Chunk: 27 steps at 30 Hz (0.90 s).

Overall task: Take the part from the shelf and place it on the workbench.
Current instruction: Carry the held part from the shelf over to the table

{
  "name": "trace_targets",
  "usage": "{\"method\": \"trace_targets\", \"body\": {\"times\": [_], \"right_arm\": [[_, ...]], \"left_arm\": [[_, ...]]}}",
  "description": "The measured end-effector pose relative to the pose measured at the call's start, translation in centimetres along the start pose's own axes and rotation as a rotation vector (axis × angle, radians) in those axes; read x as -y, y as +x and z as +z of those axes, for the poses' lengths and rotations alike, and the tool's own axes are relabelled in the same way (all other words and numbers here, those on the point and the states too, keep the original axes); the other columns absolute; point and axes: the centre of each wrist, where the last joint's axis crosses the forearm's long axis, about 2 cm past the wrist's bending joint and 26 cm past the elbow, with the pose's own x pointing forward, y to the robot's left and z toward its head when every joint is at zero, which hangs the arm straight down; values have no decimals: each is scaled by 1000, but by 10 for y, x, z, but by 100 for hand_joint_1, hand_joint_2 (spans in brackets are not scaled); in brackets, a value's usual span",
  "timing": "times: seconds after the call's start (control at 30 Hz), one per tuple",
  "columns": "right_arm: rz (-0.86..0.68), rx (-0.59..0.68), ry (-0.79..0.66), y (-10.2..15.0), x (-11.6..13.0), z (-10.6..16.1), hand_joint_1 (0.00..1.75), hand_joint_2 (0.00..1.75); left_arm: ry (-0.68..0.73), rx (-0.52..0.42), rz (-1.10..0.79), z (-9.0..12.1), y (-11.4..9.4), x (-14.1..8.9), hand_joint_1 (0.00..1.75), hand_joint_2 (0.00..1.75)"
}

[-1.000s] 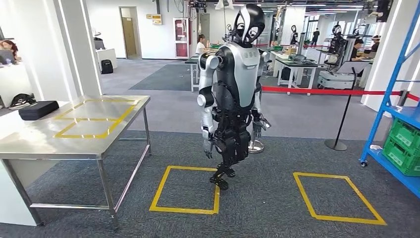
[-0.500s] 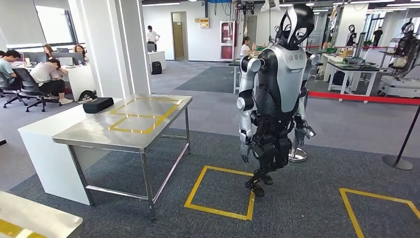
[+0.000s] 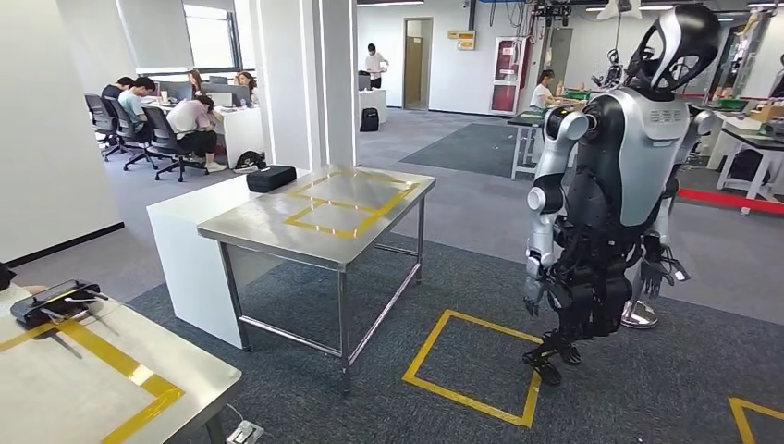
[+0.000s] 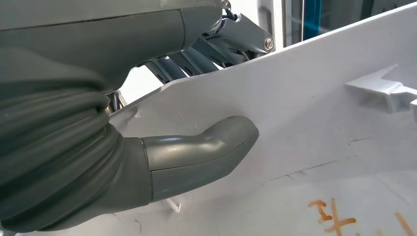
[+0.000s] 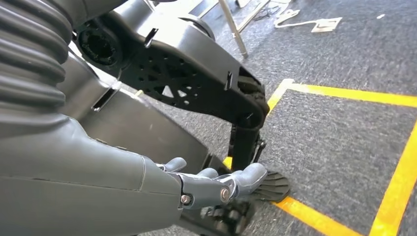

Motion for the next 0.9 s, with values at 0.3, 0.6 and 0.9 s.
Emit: {"method": "trace_targets", "body": {"times": [0.3,0.6,0.9], "right_arm": [[-6,-4,-2,-2,1,0,0,175],[-21,5,2,-1,-3,0,0,175],[-33,5,-1,0,-7,0,0,175]], "left_arm": [[36,-1,37,-3,0,-3,175,175],[68,12,117,-14,-7,-6,175,175],[169,38,96,-34,-20,-10,175,175]]}}
